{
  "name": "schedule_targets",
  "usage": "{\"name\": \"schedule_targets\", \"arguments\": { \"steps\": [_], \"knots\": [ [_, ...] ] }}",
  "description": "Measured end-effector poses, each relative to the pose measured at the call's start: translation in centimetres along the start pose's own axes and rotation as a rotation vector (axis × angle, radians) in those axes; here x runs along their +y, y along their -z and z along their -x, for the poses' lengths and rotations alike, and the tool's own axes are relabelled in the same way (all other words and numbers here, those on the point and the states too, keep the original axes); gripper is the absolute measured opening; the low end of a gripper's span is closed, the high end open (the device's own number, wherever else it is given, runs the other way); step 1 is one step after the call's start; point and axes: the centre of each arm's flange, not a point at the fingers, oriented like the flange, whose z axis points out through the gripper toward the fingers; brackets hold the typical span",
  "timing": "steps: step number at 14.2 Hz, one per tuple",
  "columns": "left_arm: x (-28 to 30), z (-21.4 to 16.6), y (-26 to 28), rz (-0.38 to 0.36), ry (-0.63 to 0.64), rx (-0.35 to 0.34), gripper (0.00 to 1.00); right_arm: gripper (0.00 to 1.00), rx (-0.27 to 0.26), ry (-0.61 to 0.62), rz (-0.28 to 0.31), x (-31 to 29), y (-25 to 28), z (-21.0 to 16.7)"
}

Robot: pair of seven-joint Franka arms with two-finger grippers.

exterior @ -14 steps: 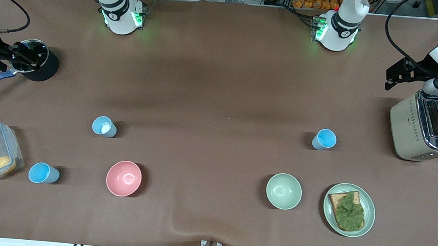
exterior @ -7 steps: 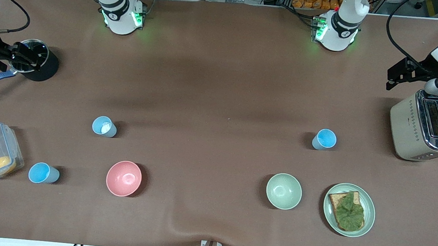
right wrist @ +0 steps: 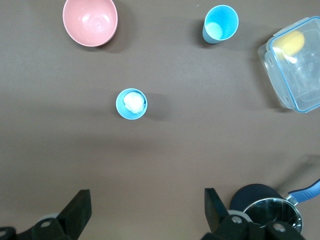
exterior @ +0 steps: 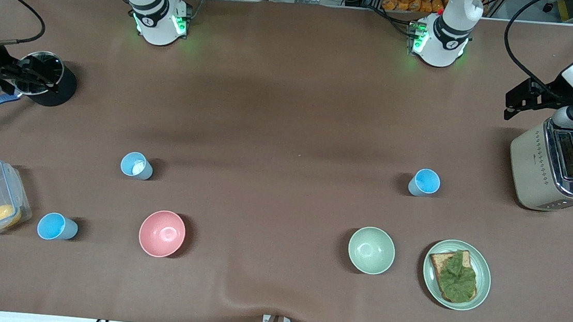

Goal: Stack blue cups with both arms

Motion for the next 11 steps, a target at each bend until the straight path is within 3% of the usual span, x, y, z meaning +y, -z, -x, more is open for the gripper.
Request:
{"name": "schedule_targets", "arguments": {
  "steps": [5,8,11],
  "knots": [
    [0.9,-2.1,-5.6,0.004,-0.019,-0.112,1.00,1.00,-0.031,0.005,-0.007,-0.3,-1.5,-0.6],
    [0.9,-4.2,-10.4,0.009,-0.020,-0.176,1.00,1.00,-0.104,0.051,-0.011,-2.7,-5.4,-2.5],
    [1.0,-5.2,-13.3,0.011,-0.021,-0.174,1.00,1.00,-0.172,0.080,-0.008,-4.9,-10.5,-4.7]
  ]
}}
